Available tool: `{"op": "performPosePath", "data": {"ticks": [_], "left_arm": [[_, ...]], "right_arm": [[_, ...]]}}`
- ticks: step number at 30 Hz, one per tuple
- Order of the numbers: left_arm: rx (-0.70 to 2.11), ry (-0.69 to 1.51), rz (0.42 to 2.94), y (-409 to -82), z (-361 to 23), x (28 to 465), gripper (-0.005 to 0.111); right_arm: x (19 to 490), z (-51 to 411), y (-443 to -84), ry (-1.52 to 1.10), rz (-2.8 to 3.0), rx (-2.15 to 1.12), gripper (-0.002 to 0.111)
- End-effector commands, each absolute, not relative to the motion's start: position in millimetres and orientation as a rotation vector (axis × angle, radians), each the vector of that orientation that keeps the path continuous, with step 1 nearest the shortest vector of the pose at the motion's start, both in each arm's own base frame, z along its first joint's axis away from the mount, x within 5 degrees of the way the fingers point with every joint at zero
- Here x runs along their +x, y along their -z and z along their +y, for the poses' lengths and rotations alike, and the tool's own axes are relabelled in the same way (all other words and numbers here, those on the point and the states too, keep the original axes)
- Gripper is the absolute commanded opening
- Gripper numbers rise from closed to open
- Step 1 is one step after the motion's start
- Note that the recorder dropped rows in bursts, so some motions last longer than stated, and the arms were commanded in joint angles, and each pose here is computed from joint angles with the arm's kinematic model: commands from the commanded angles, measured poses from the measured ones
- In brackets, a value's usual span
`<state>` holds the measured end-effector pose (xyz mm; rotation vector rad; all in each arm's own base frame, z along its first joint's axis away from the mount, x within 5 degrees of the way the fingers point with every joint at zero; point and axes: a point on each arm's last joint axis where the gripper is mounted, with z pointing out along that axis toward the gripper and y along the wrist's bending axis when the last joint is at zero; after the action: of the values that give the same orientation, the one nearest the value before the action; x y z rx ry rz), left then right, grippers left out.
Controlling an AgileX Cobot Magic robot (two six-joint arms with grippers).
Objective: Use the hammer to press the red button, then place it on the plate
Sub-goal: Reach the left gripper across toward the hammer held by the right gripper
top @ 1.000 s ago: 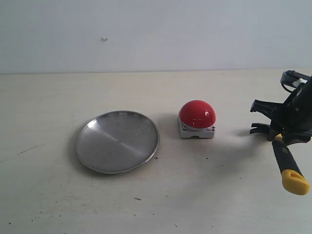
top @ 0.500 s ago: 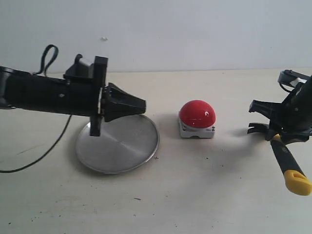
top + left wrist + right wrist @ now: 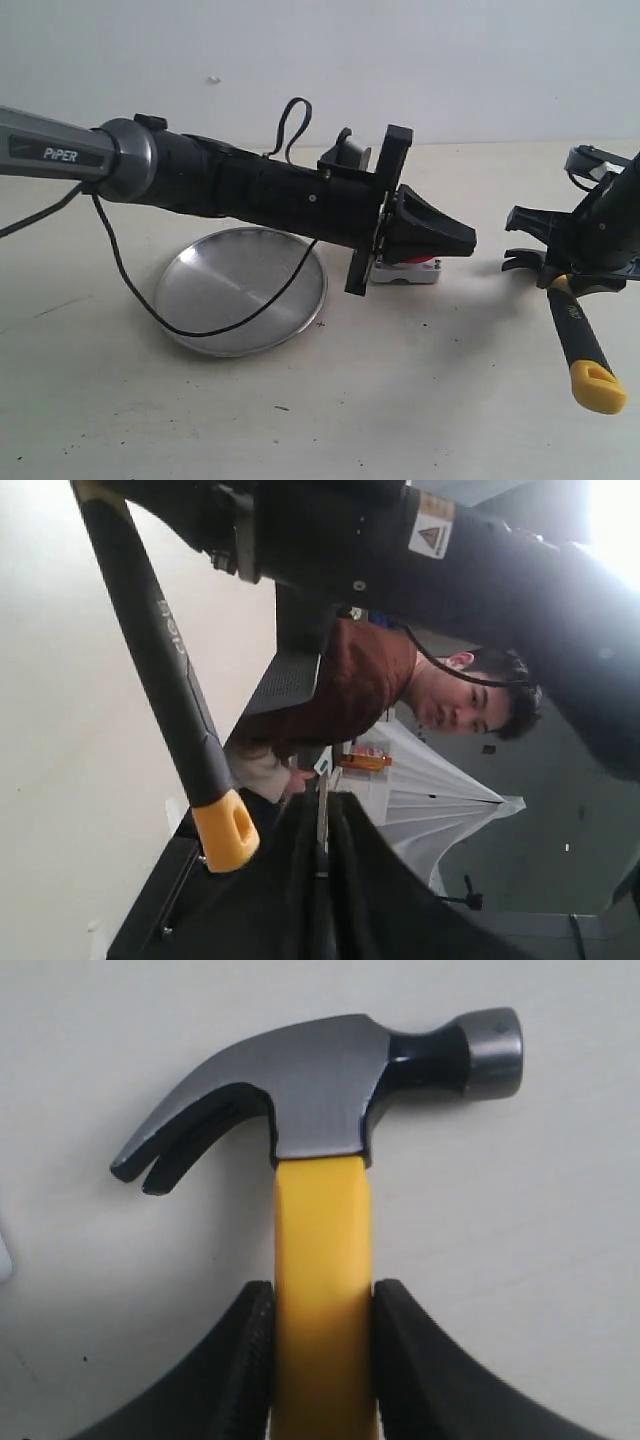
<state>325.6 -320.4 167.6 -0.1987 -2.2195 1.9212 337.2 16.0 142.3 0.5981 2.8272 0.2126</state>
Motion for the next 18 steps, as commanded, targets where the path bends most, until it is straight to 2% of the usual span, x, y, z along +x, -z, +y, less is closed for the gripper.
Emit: {"op": "performPosePath", "data": {"ticks": [1,3,5,18], "left_arm": [[-0.136,-1.91,-2.173,-161.5,-328.1,324.6,0.035],[-0.121,-1.907,-2.16,-157.7,-331.7,322.4,0.048],[-0.11,-1.907,-2.142,-154.7,-337.2,318.5,0.056],[-0.174,-1.839,-2.105,-133.1,-368.4,296.6,0.057]], "right_arm": [[342.9,15.6,-146.8,-0.232,2.788,0.567,0.0],[342.7,16.2,-146.9,-0.242,2.789,0.575,0.0],[342.5,18.1,-147.0,-0.275,2.79,0.595,0.0],[341.2,22.1,-147.3,-0.334,2.809,0.583,0.0]]}}
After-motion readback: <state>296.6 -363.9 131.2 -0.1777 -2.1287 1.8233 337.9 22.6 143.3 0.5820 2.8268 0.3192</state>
